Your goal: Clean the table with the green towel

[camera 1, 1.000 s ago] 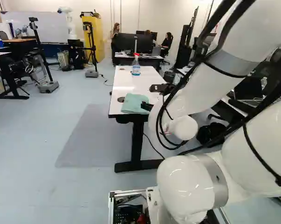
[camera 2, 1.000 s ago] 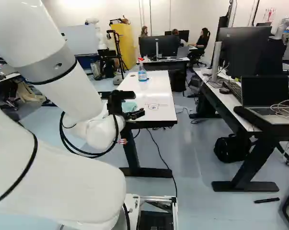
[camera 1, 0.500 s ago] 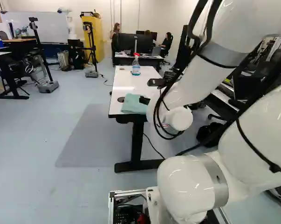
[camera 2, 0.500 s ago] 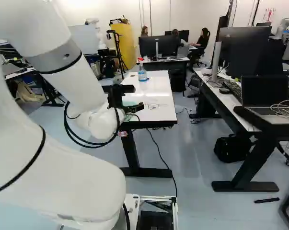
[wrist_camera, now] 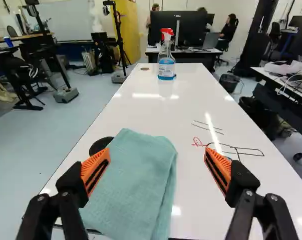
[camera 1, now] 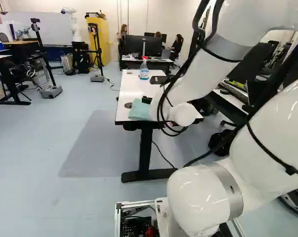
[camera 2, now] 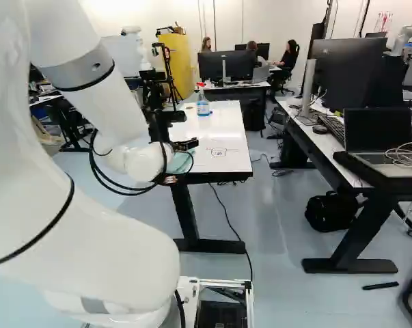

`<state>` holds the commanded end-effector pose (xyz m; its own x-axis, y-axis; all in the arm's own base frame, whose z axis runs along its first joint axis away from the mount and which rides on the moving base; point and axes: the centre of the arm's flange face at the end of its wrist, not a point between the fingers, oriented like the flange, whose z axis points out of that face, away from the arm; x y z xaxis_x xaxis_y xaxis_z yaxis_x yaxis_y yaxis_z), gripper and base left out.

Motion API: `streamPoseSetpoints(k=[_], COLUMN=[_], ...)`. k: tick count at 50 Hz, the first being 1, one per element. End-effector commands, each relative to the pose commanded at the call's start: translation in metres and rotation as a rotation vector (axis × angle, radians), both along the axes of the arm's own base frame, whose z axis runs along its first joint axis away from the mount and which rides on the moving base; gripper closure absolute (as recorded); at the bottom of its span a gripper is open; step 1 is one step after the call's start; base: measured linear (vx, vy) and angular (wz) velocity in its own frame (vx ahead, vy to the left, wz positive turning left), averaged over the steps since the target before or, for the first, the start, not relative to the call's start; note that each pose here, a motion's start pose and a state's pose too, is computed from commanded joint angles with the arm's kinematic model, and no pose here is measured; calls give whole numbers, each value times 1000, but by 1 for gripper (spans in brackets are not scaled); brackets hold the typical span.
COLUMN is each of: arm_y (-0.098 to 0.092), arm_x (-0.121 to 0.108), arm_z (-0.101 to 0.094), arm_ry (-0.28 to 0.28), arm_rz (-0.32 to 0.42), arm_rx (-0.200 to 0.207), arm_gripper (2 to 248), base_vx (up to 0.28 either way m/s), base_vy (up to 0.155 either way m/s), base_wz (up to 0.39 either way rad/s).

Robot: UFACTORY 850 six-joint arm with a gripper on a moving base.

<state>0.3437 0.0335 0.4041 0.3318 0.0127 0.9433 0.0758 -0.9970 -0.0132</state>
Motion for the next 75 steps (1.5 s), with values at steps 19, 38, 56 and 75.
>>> streamPoseSetpoints(k=[19, 38, 56, 75], arm_y=[17, 32, 45, 57], arm_x=[22, 48, 75, 112], arm_z=[6, 13, 13, 11], arm_ry=[141, 279, 403, 441], arm_rz=[-1, -14, -24, -22], arm_rx=[20, 49, 74, 80], arm_gripper=[3, 3, 3, 3], base_vx=[0, 0, 0, 0], base_vy=[0, 0, 0, 0], base_wz=[0, 0, 0, 0])
